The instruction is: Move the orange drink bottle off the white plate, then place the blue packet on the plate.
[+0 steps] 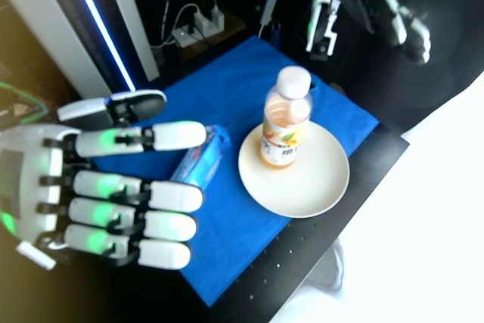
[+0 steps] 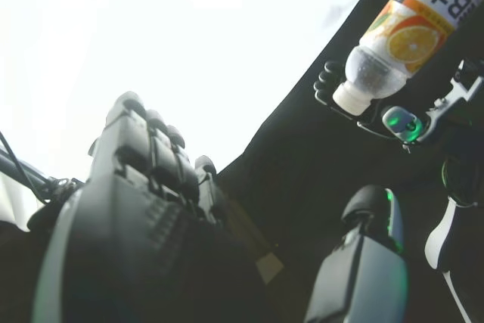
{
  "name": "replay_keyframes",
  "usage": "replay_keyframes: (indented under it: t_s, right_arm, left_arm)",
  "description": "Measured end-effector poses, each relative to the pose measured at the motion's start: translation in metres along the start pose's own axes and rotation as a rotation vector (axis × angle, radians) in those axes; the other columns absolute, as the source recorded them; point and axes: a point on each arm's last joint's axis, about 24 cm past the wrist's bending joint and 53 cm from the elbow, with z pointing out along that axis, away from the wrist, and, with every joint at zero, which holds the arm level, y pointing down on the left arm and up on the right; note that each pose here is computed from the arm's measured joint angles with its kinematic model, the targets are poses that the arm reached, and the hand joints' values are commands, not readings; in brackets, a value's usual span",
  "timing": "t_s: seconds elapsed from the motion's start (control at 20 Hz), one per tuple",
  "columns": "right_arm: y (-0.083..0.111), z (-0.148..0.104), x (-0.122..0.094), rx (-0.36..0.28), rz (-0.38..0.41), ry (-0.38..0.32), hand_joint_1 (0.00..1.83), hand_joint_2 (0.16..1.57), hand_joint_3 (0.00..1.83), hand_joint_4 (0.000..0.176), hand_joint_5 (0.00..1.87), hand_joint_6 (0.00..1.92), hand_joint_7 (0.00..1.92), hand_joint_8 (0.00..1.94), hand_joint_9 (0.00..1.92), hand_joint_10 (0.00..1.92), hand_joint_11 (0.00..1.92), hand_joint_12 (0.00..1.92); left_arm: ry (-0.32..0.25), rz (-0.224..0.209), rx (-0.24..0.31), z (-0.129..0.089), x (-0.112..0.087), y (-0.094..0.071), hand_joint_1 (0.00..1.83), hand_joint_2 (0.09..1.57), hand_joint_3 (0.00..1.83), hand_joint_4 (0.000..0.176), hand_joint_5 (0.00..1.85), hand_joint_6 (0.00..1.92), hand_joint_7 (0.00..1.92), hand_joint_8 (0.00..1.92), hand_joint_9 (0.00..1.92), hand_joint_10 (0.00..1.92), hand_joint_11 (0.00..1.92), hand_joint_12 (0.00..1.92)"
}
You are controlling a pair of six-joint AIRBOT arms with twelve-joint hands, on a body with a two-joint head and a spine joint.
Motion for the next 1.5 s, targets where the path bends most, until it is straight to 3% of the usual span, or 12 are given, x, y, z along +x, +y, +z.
replay_keyframes:
  t_s: [0.2, 0.35, 0.5, 0.55, 0.75, 0.8, 0.85, 0.9, 1.0, 1.3, 1.4, 1.5]
  right_arm:
    - [-0.001, 0.000, 0.003, 0.002, 0.007, 0.002, 0.38, 0.83, 0.00, 0.173, 0.02, 0.00, 0.00, 0.00, 0.14, 0.00, 0.00, 0.93]
    - [-0.001, 0.001, 0.007, 0.000, 0.009, 0.010, 0.36, 0.85, 0.00, 0.176, 0.02, 0.00, 0.01, 0.00, 0.13, 0.00, 0.00, 0.89]
    - [-0.002, 0.001, 0.007, 0.000, 0.012, 0.008, 0.36, 0.83, 0.00, 0.170, 0.01, 0.00, 0.01, 0.00, 0.11, 0.00, 0.00, 0.81]
    - [-0.003, 0.002, 0.008, -0.001, 0.010, 0.009, 0.36, 0.83, 0.00, 0.166, 0.00, 0.00, 0.01, 0.00, 0.10, 0.00, 0.00, 0.79]
    - [-0.004, 0.002, 0.013, -0.002, 0.015, 0.016, 0.33, 0.83, 0.00, 0.158, 0.00, 0.00, 0.01, 0.00, 0.09, 0.00, 0.00, 0.73]
    - [-0.003, 0.002, 0.013, -0.003, 0.013, 0.018, 0.34, 0.83, 0.00, 0.161, 0.00, 0.00, 0.00, 0.00, 0.09, 0.00, 0.00, 0.75]
    - [-0.004, 0.002, 0.013, -0.002, 0.014, 0.017, 0.33, 0.83, 0.00, 0.166, 0.00, 0.00, 0.00, 0.00, 0.09, 0.00, 0.00, 0.75]
    - [-0.003, 0.002, 0.013, -0.004, 0.015, 0.017, 0.33, 0.83, 0.00, 0.167, 0.00, 0.00, 0.00, 0.00, 0.08, 0.00, 0.00, 0.72]
    - [-0.003, 0.002, 0.014, -0.003, 0.014, 0.018, 0.33, 0.86, 0.01, 0.168, 0.00, 0.00, 0.00, 0.00, 0.06, 0.00, 0.00, 0.70]
    - [0.000, 0.004, 0.013, -0.014, 0.019, 0.011, 0.30, 0.89, 0.00, 0.147, 0.00, 0.00, 0.00, 0.00, 0.09, 0.01, 0.00, 0.79]
    - [-0.001, 0.004, 0.016, -0.016, 0.023, 0.014, 0.30, 0.91, 0.01, 0.150, 0.00, 0.00, 0.00, 0.00, 0.10, 0.00, 0.00, 0.77]
    - [-0.001, 0.004, 0.017, -0.017, 0.025, 0.016, 0.30, 0.90, 0.00, 0.141, 0.00, 0.00, 0.00, 0.00, 0.09, 0.00, 0.00, 0.77]
  left_arm:
    - [0.005, -0.008, 0.011, 0.003, 0.000, -0.004, 0.48, 0.80, 0.02, 0.132, 0.00, 0.00, 0.10, 0.00, 0.02, 0.00, 0.03, 0.01]
    - [0.039, -0.042, 0.052, 0.016, 0.005, -0.015, 0.58, 0.79, 0.01, 0.174, 0.02, 0.01, 0.08, 0.00, 0.00, 0.00, 0.00, 0.00]
    - [0.109, -0.069, 0.070, 0.027, 0.024, -0.019, 0.54, 0.83, 0.02, 0.136, 0.00, 0.00, 0.03, 0.00, 0.00, 0.00, 0.00, 0.00]
    - [0.128, -0.099, 0.065, 0.030, 0.030, -0.016, 0.52, 0.83, 0.02, 0.168, 0.00, 0.00, 0.01, 0.00, 0.00, 0.00, 0.00, 0.00]
    - [0.200, -0.093, 0.035, 0.035, 0.048, -0.010, 0.59, 0.79, 0.00, 0.168, 0.00, 0.00, 0.00, 0.00, 0.00, 0.00, 0.05, 0.02]
    - [0.214, -0.094, 0.038, 0.038, 0.051, -0.013, 0.63, 0.78, 0.00, 0.168, 0.00, 0.00, 0.00, 0.00, 0.00, 0.00, 0.10, 0.05]
    - [0.228, -0.094, 0.044, 0.040, 0.054, -0.015, 0.68, 0.74, 0.00, 0.174, 0.00, 0.00, 0.00, 0.02, 0.01, 0.01, 0.02, 0.39]
    - [0.244, -0.098, 0.052, 0.043, 0.059, -0.018, 0.68, 0.74, 0.00, 0.176, 0.00, 0.00, 0.01, 0.01, 0.00, 0.00, 0.00, 0.47]
    - [0.278, -0.088, 0.059, 0.048, 0.071, -0.022, 0.67, 0.70, 0.00, 0.176, 0.00, 0.00, 0.00, 0.00, 0.00, 0.00, 0.00, 0.04]
    - [0.327, -0.067, 0.049, 0.057, 0.083, -0.022, 0.67, 0.64, 0.00, 0.176, 0.00, 0.00, 0.01, 0.00, 0.00, 0.00, 0.00, 0.00]
    - [0.340, -0.061, 0.040, 0.060, 0.089, -0.018, 0.39, 0.81, 0.02, 0.176, 0.00, 0.00, 0.01, 0.00, 0.00, 0.00, 0.00, 0.00]
    - [0.357, -0.083, 0.033, 0.065, 0.100, -0.015, 0.42, 0.77, 0.00, 0.170, 0.00, 0.00, 0.03, 0.01, 0.00, 0.00, 0.00, 0.00]
